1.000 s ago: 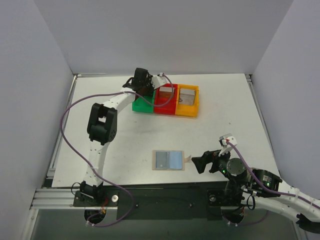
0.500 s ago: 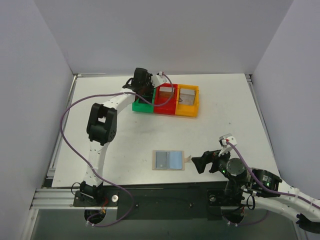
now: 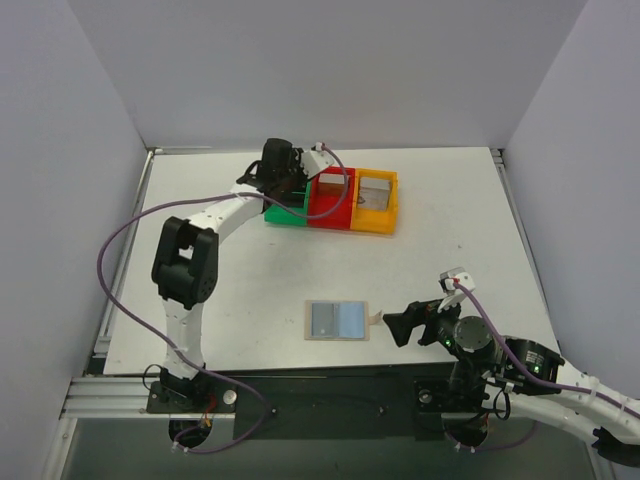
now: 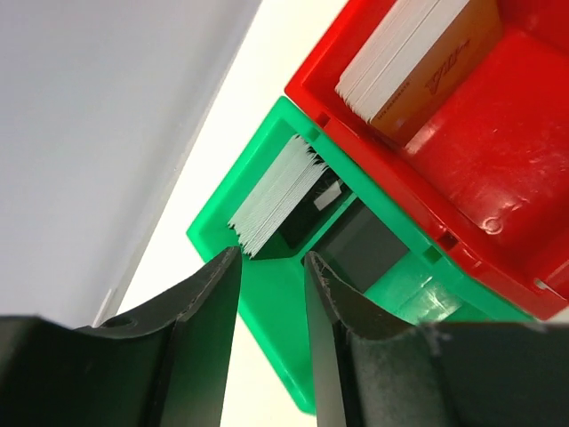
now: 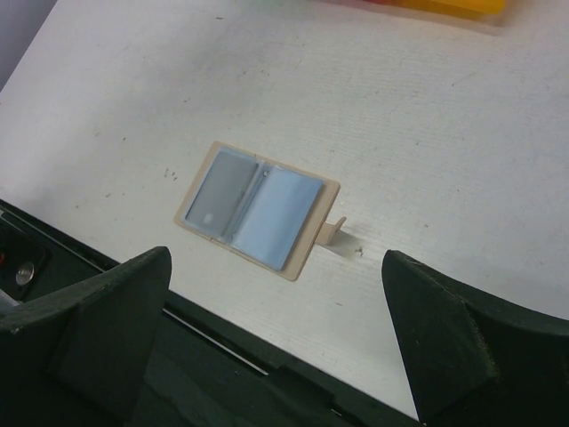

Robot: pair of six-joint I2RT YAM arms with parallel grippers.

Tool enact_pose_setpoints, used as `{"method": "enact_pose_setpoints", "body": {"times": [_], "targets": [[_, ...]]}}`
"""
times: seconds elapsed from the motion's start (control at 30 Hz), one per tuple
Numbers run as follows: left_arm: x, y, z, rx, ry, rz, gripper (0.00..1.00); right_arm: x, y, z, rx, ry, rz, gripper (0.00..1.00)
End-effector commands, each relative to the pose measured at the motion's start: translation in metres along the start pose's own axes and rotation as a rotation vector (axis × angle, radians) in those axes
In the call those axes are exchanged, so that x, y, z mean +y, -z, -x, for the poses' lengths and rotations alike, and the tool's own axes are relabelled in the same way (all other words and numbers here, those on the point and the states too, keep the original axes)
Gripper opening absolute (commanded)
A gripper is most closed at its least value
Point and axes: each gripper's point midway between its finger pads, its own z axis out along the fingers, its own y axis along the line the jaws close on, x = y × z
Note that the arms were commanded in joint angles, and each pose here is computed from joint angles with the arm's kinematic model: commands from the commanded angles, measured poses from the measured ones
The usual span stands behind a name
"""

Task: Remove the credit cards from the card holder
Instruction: Reset both arms

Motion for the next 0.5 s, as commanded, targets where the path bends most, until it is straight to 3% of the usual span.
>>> {"method": "enact_pose_setpoints", "body": {"times": [0.0,0.17,0.33,0.47], "targets": [[0.009,0.036,0.04,-0.103,0.063,0.032,0.46,0.003,-0.001,0.012,-0.036,-0.014,-0.008,1.0],[0.004,0.053,0.039,-0.114,0.183,0.053,0.58,0.007,-0.002,0.012,-0.022,-0.007,0.001,1.0],[-0.005,0.051,0.018,0.012,0.346,0.048,0.68,0.007,-0.002,0.018,-0.037,-0.001,-0.011,1.0],[-0.016,0.045,0.005,0.069,0.358,0.015,0.77,0.011,-0.005,0.024,-0.043,0.015,-0.015,1.0]]}}
